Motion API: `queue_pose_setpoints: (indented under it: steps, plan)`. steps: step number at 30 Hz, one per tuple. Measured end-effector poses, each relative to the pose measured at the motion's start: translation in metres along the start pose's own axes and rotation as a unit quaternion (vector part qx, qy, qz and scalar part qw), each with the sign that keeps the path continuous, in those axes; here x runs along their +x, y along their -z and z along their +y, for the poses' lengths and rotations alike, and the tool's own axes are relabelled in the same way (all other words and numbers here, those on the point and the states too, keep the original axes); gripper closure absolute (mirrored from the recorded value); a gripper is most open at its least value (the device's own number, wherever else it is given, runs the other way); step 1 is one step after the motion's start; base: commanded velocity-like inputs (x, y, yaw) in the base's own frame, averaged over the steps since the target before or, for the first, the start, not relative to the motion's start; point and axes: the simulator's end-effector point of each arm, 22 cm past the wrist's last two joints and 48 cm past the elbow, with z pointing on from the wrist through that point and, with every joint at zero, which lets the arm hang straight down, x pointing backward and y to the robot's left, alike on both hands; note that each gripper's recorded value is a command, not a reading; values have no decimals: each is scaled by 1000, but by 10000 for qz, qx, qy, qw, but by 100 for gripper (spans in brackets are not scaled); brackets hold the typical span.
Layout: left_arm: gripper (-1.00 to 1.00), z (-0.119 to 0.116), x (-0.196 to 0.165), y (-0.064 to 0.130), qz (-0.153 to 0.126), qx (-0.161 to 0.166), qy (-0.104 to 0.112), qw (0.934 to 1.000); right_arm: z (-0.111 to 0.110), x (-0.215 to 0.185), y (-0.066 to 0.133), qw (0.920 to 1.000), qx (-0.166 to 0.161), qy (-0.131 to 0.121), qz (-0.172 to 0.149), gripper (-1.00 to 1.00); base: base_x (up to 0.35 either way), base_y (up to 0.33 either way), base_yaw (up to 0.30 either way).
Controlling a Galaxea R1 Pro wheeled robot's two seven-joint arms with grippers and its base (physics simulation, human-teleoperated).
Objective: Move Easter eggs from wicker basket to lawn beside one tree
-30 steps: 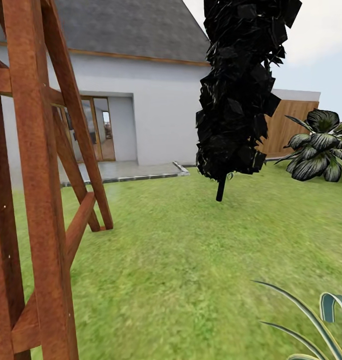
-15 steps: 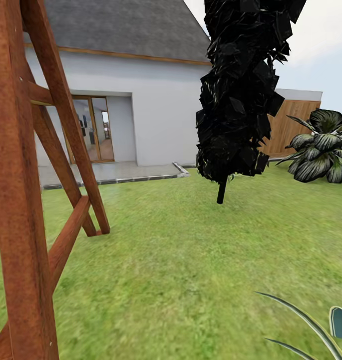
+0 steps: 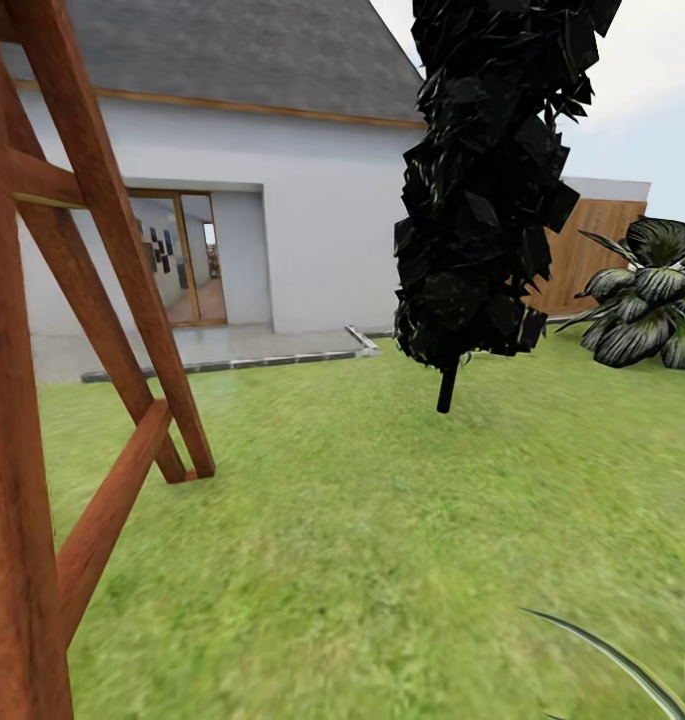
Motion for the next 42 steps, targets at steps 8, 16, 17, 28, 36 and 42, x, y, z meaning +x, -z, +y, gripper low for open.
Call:
queue_pose_setpoints:
  steps: [8,16,17,28,36,42]
  plan:
    - [-100,0,0,0,0,0,0,10000,0,0,0,10000,0,0,-1,-100,329,-1,0]
    - [-100,0,0,0,0,-2,1,10000,0,0,0,10000,0,0,0,-100,324,-32,0]
    - [-100,0,0,0,0,-2,1,10000,0,0,0,10000,0,0,0,-100,327,-8,0]
    - [-100,1,0,0,0,-5,0,10000,0,0,0,10000,0,0,-1,-100,330,-2,0]
    - [-100,1,0,0,0,-4,0,10000,0,0,0,10000,0,0,4,-100,330,0,0]
    - [-100,1,0,0,0,-8,-1,10000,0,1,0,10000,0,0,5,-100,330,0,0]
